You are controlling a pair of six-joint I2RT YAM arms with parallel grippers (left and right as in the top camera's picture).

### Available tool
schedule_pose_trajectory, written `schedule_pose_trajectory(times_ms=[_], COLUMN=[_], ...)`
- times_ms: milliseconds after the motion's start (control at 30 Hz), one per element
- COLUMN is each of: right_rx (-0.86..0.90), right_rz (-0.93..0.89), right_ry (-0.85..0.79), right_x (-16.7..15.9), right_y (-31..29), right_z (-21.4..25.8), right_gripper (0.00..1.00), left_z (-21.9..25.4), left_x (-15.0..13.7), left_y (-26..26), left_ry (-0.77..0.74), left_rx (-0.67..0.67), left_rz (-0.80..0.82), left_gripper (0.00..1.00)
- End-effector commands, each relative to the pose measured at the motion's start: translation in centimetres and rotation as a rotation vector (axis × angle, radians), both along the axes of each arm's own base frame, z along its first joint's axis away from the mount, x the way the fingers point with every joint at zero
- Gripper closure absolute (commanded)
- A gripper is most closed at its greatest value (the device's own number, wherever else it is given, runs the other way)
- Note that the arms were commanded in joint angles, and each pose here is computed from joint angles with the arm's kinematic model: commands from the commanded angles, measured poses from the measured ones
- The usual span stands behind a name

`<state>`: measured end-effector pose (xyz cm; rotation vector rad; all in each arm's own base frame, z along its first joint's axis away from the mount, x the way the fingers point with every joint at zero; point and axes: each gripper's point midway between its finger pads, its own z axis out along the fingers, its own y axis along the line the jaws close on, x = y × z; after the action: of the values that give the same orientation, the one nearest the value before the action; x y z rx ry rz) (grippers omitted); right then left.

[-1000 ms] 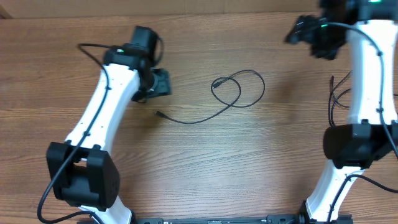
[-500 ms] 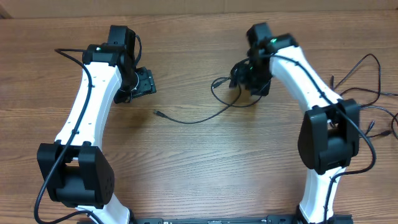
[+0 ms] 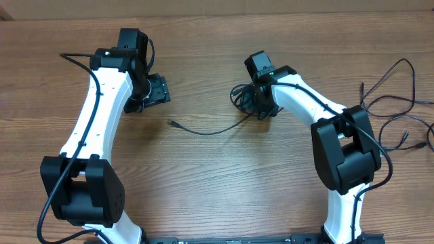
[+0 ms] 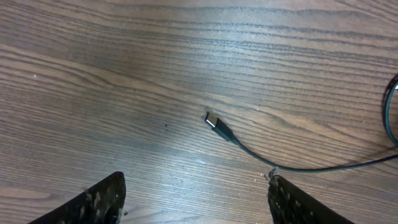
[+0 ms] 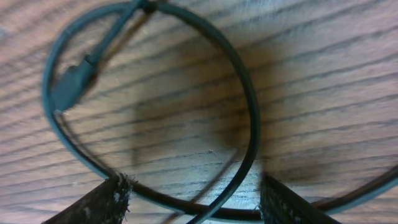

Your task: Untangle cables

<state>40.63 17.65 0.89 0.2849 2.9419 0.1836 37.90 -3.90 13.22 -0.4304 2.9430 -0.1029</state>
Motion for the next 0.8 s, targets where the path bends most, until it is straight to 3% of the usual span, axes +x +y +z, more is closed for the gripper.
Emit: schedule_pose_trajectory(times_ms=[0,67,133,267,500,767], right_rx=[-0.042,-0.045,-0.045,-0.049,-0.016,0.114], right_rz=[-0.062,-0.083,-0.102,-0.167,-0.179,-0.089], right_ry=[-0.001,0.003,0.009,0.04,0.068,-0.195], right_x=[-0.3,-0.5,-0.6,-1.3,-1.1,3.9], right_y=[-0.9,-1.1,-1.1,-1.5,-1.2,-1.2], right_z=[-0.6,-0.8,-0.9,-1.1,1.6,18.2], right_gripper=[0.36,0.46,0.67,0.96,0.96,0.96], left_z=[0.7,0.7,0.7,0.7,0.7,0.7], left_x=[0.2,0.2,0.2,0.2,0.2,0.2], left_y=[-0.1,-0.1,-0.1,-0.1,-0.1,-0.1], left_ry=[-0.021,-0.021,-0.021,-0.021,-0.019,-0.021], left_rx=[0.0,0.0,0.0,0.0,0.0,0.0], left_rz=[-0.003,-0.003,-0.004,-0.003,-0.003,-0.004], left_gripper=[0.27,0.27,0.27,0.27,0.27,0.27])
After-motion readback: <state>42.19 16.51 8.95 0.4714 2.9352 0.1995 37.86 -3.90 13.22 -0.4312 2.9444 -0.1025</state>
